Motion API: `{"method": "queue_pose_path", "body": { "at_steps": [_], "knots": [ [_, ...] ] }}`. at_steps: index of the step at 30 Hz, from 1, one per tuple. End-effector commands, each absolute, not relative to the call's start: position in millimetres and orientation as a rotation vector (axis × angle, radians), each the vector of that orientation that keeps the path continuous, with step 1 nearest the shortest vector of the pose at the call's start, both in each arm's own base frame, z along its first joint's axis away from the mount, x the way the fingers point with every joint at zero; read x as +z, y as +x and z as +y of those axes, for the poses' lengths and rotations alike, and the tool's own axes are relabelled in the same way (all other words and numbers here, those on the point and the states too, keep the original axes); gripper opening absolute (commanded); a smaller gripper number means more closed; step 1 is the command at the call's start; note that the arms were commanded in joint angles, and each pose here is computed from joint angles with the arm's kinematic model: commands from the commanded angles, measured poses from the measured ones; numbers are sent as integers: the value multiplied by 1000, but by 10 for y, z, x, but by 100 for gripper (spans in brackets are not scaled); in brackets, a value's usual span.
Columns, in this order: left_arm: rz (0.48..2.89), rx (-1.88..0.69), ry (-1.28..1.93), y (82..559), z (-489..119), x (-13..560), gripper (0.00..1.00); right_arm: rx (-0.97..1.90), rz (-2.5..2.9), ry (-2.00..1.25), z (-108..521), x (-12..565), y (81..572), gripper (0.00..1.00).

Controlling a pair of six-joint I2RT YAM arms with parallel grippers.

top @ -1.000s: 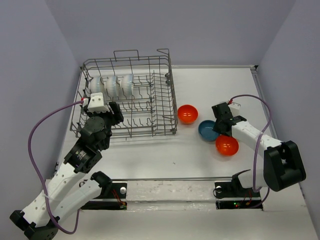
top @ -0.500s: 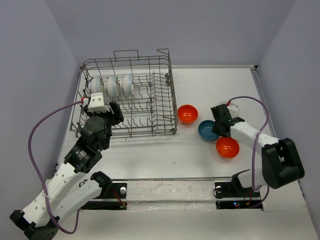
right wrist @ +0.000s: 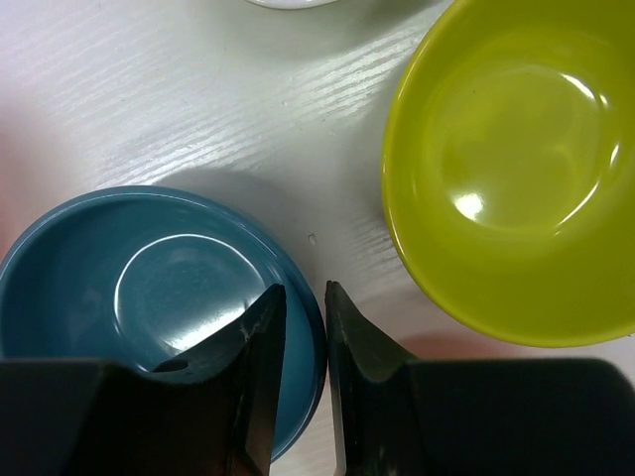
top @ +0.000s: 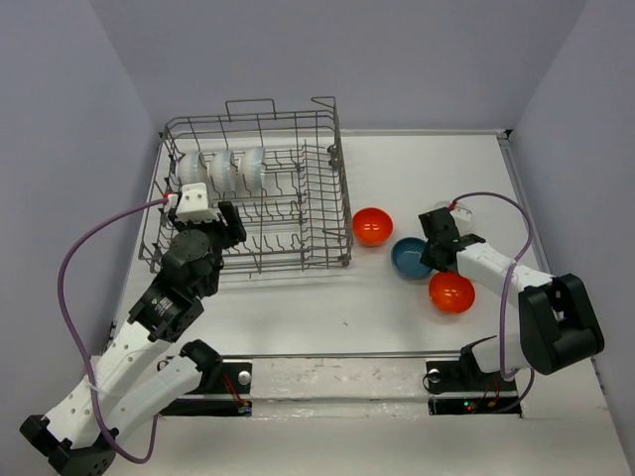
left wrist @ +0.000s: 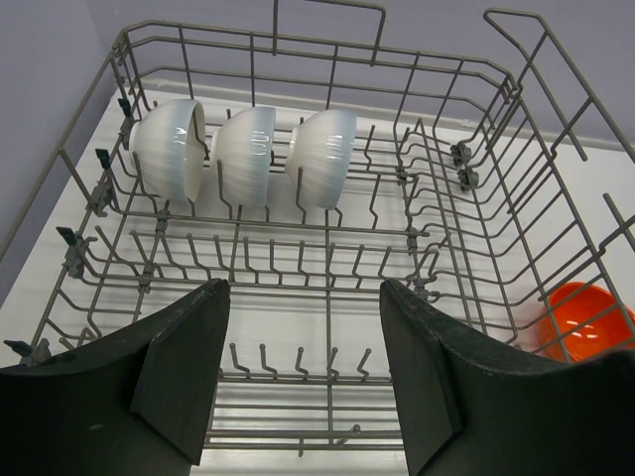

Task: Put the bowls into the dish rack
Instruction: Pick up the bowl from the center of the board, then pass from the right arm to the left

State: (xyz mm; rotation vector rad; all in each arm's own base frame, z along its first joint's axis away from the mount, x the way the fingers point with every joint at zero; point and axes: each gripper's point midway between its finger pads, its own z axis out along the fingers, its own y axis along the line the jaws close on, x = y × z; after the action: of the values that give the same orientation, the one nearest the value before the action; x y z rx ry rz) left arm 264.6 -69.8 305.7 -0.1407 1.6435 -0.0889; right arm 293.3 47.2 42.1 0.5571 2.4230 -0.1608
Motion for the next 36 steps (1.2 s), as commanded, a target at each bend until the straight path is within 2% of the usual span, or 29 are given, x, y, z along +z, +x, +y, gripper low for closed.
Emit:
{"method": "queue_pose_path", "body": {
  "at_steps": [1,3,14,22,27,32,36],
  "knots": [
    [1610,-105,-153,2664,-713,3117,72,-140,2390,571,473,436,2995,28],
    [1610,-106,-152,2663,-718,3117,72,-143,2390,571,468,424,2988,27],
    [1615,-110,-144,2671,-737,3112,72,-124,2356,572,465,551,3006,1],
    [1633,-147,-107,2699,-851,3120,70,-108,2255,572,416,1047,3082,1],
    [1652,-201,-75,2724,-983,3206,74,-70,2172,577,402,1464,3121,1],
    [1639,-342,-48,2721,-1217,3504,75,6,2088,569,434,1889,3147,1],
    [1583,-544,-23,2658,-1491,3949,75,107,1990,549,511,2414,3212,1]
  ]
}}
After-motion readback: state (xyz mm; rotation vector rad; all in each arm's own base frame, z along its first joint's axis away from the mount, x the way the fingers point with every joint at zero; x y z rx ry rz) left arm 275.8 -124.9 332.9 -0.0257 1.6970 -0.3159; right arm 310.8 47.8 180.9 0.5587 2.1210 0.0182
